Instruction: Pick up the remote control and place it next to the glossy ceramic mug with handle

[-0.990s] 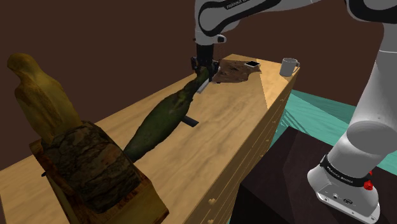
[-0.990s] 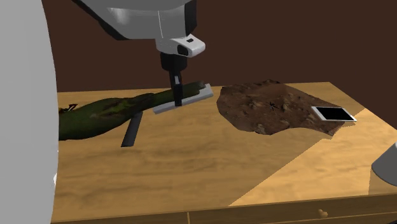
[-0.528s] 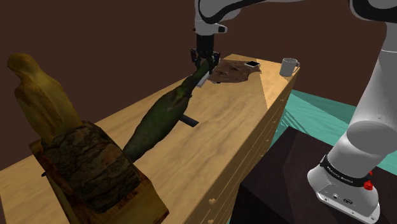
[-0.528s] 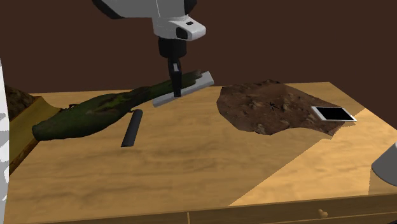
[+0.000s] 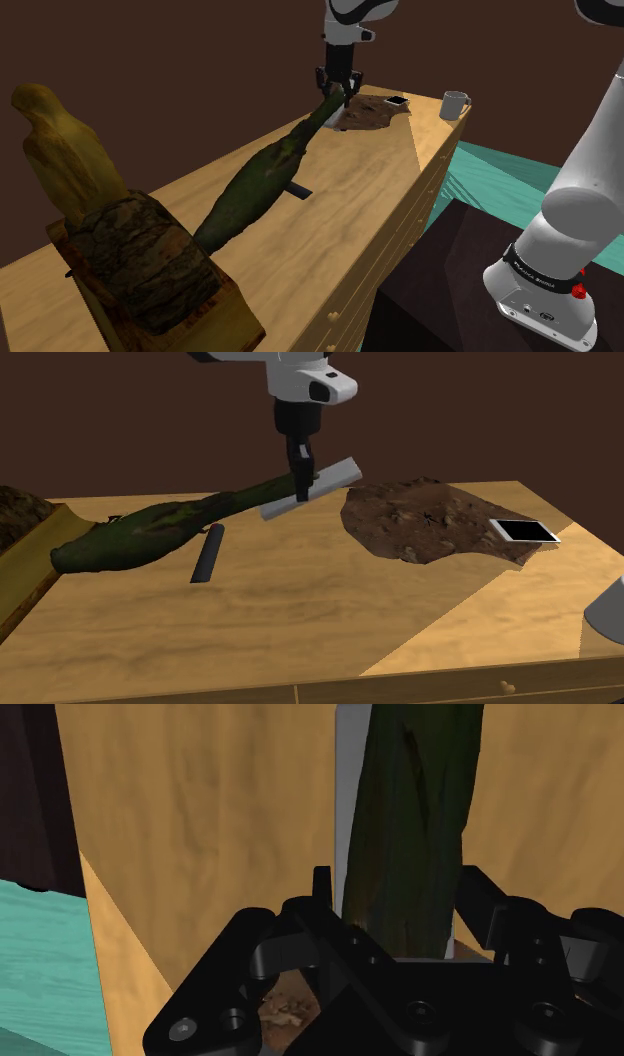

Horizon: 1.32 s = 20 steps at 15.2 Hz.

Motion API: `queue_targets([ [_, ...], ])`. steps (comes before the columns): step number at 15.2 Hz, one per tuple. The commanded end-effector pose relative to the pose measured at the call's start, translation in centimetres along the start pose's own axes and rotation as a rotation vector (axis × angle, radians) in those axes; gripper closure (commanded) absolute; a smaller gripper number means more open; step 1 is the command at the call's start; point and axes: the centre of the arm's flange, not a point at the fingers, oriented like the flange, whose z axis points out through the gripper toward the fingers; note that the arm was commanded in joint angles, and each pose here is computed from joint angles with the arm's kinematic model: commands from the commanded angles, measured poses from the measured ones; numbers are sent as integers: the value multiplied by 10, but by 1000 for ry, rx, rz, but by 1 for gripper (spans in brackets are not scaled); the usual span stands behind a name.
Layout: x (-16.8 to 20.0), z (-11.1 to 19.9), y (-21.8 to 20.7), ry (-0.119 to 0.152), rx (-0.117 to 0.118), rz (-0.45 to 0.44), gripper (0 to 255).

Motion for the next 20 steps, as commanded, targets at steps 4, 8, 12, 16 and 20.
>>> queue_targets([
  [4,56,-3,37,0,1,0,255],
  [8,100,-4,67,0,1,0,255],
  [12,143,-5,97,0,1,0,255],
  [16,187,-6,126,0,1,0,255],
  [20,230,-7,156,0,1,0,255],
])
